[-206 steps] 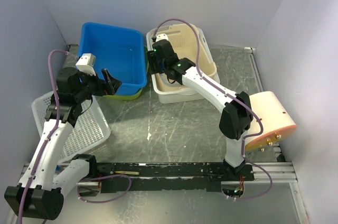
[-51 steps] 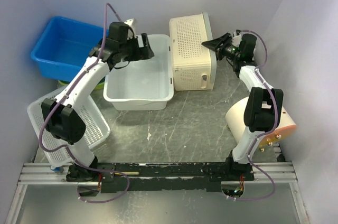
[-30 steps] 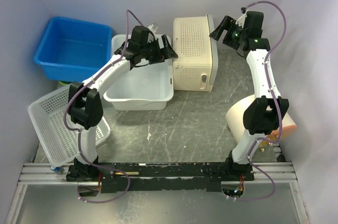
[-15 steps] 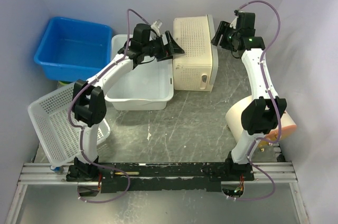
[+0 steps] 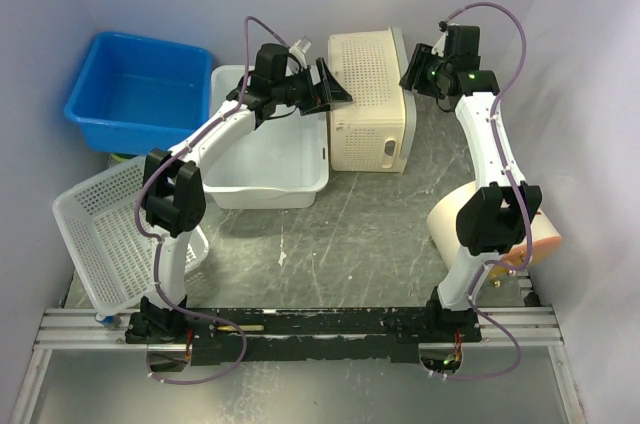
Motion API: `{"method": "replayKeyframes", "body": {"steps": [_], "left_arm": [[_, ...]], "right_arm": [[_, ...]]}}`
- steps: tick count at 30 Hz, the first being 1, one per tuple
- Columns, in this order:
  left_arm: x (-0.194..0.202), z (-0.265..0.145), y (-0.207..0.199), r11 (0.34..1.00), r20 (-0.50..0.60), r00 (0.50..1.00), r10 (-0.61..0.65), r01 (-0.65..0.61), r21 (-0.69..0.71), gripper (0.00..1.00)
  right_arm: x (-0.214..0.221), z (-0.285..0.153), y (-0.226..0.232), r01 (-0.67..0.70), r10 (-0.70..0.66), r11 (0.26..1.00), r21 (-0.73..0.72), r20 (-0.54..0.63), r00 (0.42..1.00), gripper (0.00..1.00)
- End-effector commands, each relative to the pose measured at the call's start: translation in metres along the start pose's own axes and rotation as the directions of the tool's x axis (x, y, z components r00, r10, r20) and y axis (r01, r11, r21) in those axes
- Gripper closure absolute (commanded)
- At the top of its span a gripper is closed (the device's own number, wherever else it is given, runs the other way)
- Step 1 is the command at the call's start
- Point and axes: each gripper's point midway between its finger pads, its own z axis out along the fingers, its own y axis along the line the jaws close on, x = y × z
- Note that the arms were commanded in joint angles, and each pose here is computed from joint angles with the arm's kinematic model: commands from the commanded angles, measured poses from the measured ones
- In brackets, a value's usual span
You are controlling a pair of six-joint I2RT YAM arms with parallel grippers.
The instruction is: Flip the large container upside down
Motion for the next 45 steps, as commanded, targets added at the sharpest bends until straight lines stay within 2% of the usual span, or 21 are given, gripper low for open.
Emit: {"method": "replayKeyframes", "body": {"steps": [1, 3, 10, 14, 18, 24, 28, 33, 36, 39, 42, 45], "left_arm": [[-0.001, 0.003, -0.011, 0.999, -0.009, 1.000, 0.029, -0.029, 0.037, 0.01], [0.000, 0.004, -0.010, 0.999, -0.012, 0.999, 0.029, -0.029, 0.036, 0.01], [-0.003, 0.008, -0.016, 0.997, -0.013, 0.999, 0.033, -0.032, 0.069, 0.01], [-0.007, 0.008, -0.039, 0.988, -0.012, 0.999, 0.037, -0.035, 0.150, 0.01], [-0.003, 0.003, -0.083, 0.962, 0.021, 0.999, 0.049, -0.053, 0.269, 0.01], [0.003, 0.001, -0.148, 0.918, 0.066, 0.993, 0.102, -0.119, 0.379, 0.01], [0.028, 0.015, -0.175, 0.889, 0.030, 0.994, 0.108, -0.110, 0.445, 0.01], [0.058, 0.038, -0.179, 0.885, -0.029, 0.994, 0.102, -0.078, 0.460, 0.01], [0.065, 0.036, -0.186, 0.873, -0.025, 0.994, 0.105, -0.080, 0.481, 0.01], [0.064, 0.030, -0.191, 0.874, -0.013, 0.992, 0.128, -0.106, 0.475, 0.01], [0.059, 0.020, -0.198, 0.869, 0.009, 0.987, 0.159, -0.144, 0.473, 0.01], [0.052, 0.011, -0.203, 0.872, 0.039, 0.980, 0.197, -0.193, 0.450, 0.01]], "right_arm": [[0.006, 0.004, 0.010, 0.046, -0.046, 0.999, -0.007, -0.014, 0.999, 0.49], [0.008, 0.008, 0.011, 0.058, -0.058, 0.998, 0.004, -0.027, 0.998, 0.58], [0.015, 0.019, 0.002, 0.077, -0.071, 0.995, 0.062, -0.084, 0.994, 0.77], [0.019, 0.016, -0.009, 0.042, -0.036, 0.993, 0.108, -0.065, 0.997, 0.78], [0.015, 0.002, -0.017, -0.118, 0.118, 0.993, -0.012, -0.008, 0.993, 0.82], [0.025, -0.008, -0.068, -0.325, 0.328, 0.943, -0.078, 0.036, 0.944, 0.83], [0.041, -0.004, -0.098, -0.419, 0.421, 0.904, -0.080, 0.014, 0.907, 0.83], [0.051, -0.003, -0.147, -0.431, 0.427, 0.894, 0.125, 0.055, 0.903, 0.71], [0.052, -0.008, -0.166, -0.412, 0.401, 0.884, 0.223, 0.092, 0.911, 0.55], [0.047, -0.012, -0.175, -0.402, 0.388, 0.874, 0.275, 0.106, 0.916, 0.42], [0.036, -0.022, -0.179, -0.403, 0.377, 0.861, 0.310, 0.142, 0.915, 0.39], [0.025, -0.037, -0.181, -0.409, 0.359, 0.850, 0.332, 0.202, 0.911, 0.30]]}}
